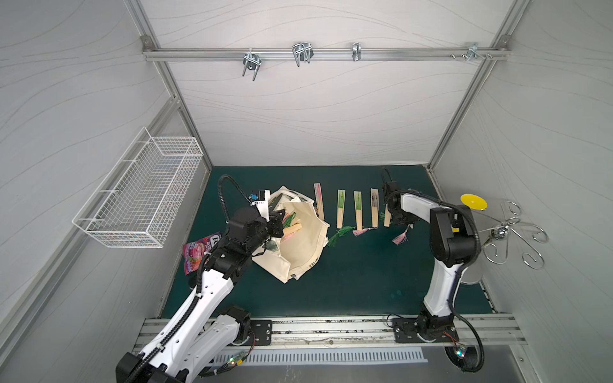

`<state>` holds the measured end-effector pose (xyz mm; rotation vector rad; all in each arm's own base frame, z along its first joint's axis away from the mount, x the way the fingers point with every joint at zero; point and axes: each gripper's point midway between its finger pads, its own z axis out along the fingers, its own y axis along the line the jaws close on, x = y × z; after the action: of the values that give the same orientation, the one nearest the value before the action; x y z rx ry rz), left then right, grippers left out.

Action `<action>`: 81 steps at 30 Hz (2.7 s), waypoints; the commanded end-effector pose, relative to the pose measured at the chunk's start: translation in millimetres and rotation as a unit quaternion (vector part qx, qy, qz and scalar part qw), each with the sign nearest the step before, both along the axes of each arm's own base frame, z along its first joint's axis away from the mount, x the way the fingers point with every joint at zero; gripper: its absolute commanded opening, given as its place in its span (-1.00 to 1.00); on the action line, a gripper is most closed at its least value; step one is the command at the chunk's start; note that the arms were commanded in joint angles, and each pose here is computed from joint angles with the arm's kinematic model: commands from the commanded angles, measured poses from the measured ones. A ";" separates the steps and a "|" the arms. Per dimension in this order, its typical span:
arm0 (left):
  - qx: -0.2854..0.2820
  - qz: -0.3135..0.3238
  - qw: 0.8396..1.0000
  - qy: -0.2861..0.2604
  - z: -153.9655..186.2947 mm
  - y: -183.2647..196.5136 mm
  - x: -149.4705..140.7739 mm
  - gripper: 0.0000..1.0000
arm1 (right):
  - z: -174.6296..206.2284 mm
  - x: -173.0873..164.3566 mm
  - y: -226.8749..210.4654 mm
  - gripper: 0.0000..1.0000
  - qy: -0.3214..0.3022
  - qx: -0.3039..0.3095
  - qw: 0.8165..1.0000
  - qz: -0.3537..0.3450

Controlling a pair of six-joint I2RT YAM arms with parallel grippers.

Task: Take out the folding fans from the tote bags
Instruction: Place the folding fan at the center of the board, then pick up the folding fan from the canvas bag.

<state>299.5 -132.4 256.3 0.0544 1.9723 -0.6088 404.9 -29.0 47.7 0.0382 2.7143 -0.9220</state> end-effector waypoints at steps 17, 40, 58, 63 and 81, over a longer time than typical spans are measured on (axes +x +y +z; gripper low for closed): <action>-0.036 -0.006 0.998 -0.060 40.1 -5.4 6.9 -1.00 | -13.3 -11.4 3.5 -0.16 0.032 0.053 0.998 -0.005; -0.028 -0.038 0.996 -0.078 43.2 -12.4 -0.6 -1.00 | 122.8 -83.4 181.2 -0.03 -0.118 0.360 0.907 0.185; -0.045 -0.056 0.996 -0.061 40.5 -23.9 8.9 -1.00 | 174.5 -226.9 361.8 -0.17 -0.159 0.282 0.731 0.601; -0.048 -0.058 0.996 -0.057 40.0 -24.5 7.7 -1.00 | 147.4 -238.6 399.9 -0.21 -0.115 0.259 0.721 0.633; -0.041 -0.086 0.993 -0.063 50.0 -28.3 -6.2 -1.00 | 74.3 -189.2 441.5 -0.06 -0.089 0.214 0.744 0.627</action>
<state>295.1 -154.6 246.3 0.1413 2.0099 -0.7343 202.0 405.6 120.7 -1.3395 1.9771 0.1426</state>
